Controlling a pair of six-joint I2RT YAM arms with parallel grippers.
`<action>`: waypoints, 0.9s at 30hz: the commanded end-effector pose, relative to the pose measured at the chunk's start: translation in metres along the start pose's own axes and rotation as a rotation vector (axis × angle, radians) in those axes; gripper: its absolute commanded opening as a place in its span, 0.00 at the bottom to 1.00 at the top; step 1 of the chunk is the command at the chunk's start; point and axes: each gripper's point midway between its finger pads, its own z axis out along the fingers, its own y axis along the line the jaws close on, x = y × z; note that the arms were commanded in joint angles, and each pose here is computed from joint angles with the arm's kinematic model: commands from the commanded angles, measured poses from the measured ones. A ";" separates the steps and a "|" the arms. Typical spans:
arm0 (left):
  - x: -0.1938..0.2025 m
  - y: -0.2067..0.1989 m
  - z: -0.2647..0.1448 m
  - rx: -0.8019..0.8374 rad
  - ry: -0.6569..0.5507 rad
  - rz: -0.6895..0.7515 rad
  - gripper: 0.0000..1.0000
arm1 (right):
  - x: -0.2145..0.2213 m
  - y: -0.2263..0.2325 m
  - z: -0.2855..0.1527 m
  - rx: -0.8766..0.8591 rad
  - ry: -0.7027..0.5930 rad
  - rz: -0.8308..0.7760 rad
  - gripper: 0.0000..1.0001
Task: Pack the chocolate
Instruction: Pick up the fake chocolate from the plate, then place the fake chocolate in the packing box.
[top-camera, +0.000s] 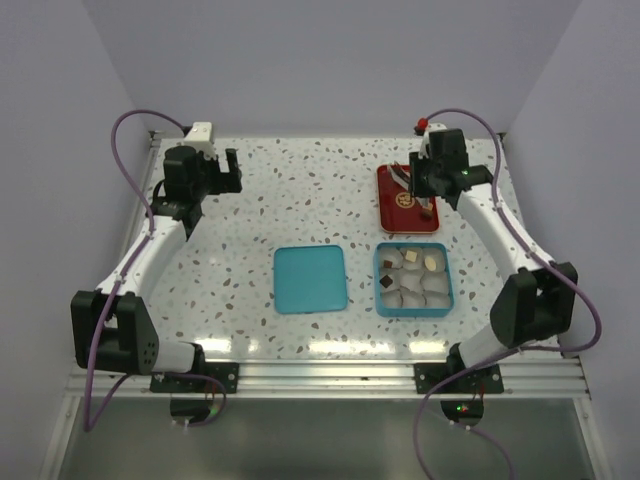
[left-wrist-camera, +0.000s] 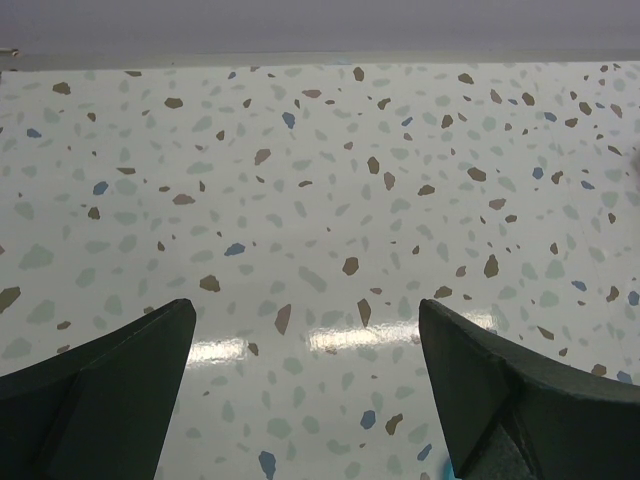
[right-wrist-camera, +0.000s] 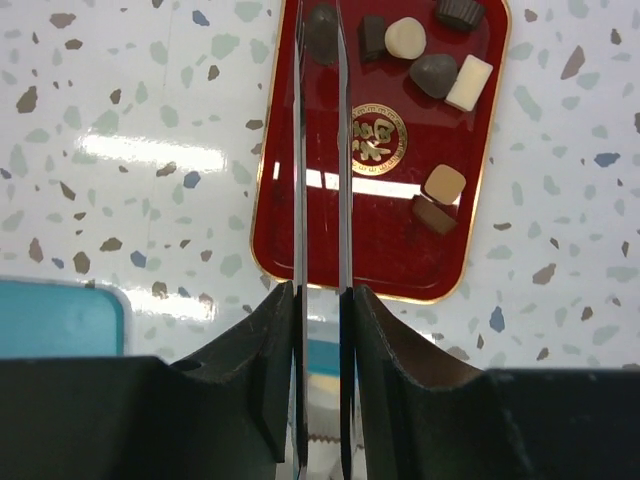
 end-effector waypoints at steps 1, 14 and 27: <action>-0.024 -0.005 -0.005 0.014 -0.055 0.007 1.00 | -0.007 -0.001 -0.043 -0.008 -0.048 0.007 0.23; -0.022 -0.010 0.000 0.040 -0.051 -0.003 1.00 | 0.029 -0.008 -0.160 0.019 -0.019 0.052 0.23; -0.022 -0.013 0.000 0.057 -0.054 -0.013 1.00 | 0.067 -0.015 -0.217 0.022 0.102 0.041 0.23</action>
